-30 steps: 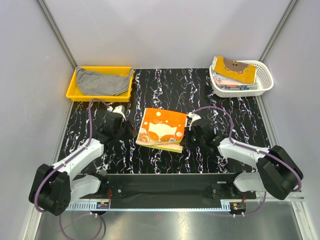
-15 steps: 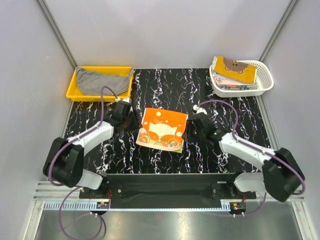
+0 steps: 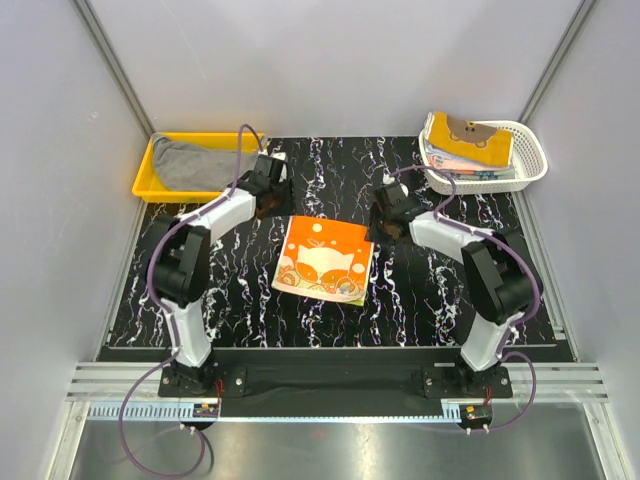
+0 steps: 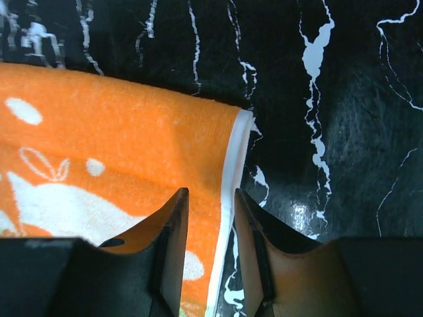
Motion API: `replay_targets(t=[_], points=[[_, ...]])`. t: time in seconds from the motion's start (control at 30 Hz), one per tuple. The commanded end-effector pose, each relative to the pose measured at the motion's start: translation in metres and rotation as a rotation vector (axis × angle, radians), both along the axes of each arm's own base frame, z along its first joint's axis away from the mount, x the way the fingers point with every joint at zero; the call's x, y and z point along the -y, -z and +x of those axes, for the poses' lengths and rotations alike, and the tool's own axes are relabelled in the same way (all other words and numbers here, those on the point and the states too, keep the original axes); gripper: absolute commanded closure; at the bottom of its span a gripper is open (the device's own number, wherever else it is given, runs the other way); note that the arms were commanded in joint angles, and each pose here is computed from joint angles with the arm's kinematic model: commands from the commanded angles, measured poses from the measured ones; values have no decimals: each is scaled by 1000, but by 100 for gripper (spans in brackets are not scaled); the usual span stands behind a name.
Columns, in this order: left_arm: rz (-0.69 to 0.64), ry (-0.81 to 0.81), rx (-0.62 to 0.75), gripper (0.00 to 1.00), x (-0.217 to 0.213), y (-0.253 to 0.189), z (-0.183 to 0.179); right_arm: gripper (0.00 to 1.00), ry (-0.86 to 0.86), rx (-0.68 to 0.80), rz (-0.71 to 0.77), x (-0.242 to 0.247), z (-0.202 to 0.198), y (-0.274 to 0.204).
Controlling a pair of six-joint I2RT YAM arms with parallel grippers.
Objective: Fold and stack the towels
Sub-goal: Fold the towel
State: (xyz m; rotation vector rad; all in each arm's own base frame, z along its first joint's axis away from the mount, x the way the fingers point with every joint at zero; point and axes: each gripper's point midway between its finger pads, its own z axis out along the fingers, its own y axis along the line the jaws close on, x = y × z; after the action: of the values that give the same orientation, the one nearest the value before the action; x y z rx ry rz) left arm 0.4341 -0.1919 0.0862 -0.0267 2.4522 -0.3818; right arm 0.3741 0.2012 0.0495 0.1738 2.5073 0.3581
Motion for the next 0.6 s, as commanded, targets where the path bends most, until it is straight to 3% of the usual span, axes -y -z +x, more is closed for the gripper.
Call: replay_targets(t=[0.0, 0.1, 0.17, 0.23, 0.57], points=[[86, 38, -49, 58, -5, 22, 9, 60, -4, 2, -52, -1, 19, 3], [126, 20, -83, 58, -9, 39, 16, 60, 7, -28, -96, 6, 28, 18], [134, -4, -88, 50, -11, 45, 19, 60, 21, -41, -122, 12, 33, 25], [154, -33, -107, 49, -15, 53, 21, 60, 30, -46, -151, 16, 42, 31], [157, -155, -99, 38, -23, 57, 24, 62, -14, -61, -223, 14, 66, 48]])
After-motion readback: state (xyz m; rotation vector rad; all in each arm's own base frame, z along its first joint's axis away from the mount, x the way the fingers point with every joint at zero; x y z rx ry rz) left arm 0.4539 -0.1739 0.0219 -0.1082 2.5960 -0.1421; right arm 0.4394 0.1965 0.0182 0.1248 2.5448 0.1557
